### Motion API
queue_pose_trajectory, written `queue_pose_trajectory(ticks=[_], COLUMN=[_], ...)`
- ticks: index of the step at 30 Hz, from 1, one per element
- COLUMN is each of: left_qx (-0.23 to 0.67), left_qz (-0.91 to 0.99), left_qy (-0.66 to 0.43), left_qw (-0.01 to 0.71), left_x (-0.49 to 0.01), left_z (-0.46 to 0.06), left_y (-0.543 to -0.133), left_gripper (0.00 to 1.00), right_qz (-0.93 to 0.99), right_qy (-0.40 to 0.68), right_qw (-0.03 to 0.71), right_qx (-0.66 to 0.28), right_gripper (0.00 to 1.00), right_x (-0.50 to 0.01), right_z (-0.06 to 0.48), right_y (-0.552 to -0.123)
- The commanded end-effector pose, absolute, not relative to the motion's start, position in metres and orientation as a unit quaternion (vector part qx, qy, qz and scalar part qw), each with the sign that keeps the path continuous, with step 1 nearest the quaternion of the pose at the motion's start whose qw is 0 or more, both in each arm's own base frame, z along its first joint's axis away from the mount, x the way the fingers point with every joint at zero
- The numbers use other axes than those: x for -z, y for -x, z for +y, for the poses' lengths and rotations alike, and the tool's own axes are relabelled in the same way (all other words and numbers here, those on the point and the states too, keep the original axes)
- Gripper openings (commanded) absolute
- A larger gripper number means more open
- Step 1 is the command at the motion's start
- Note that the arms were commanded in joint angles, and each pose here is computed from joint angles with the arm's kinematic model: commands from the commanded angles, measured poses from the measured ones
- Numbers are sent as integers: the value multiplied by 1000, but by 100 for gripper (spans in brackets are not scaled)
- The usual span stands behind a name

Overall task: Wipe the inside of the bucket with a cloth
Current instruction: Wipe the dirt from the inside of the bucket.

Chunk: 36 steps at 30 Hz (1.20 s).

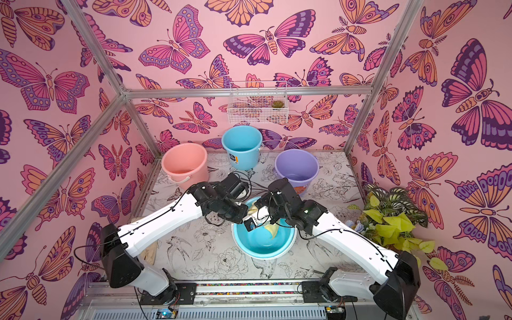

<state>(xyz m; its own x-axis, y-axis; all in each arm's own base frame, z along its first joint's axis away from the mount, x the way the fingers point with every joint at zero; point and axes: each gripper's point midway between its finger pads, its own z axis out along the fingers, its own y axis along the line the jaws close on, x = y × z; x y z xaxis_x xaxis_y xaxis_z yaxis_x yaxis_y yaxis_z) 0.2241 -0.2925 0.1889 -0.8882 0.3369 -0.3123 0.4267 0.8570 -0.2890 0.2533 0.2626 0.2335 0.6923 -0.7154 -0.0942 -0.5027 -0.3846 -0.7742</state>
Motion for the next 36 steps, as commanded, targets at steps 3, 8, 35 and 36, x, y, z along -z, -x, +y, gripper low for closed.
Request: queue_pose_trajectory(ticks=[3, 8, 35, 36], left_qx=[190, 190, 188, 189], left_qz=[950, 950, 951, 950], left_qy=[-211, -212, -212, -212], left_qw=[128, 127, 127, 127], left_x=[-198, -198, -197, -197], left_z=[-298, -298, -298, -298], left_y=[-221, -222, -222, -222], left_gripper=[0, 0, 0, 0], right_qz=[384, 388, 406, 405], right_qy=[826, 843, 853, 850], right_qw=[361, 316, 319, 326], right_qx=[198, 196, -74, -77], right_gripper=[0, 0, 0, 0], right_x=[-247, -242, -226, -226], right_z=[217, 190, 224, 231], right_y=[-251, -228, -93, -95])
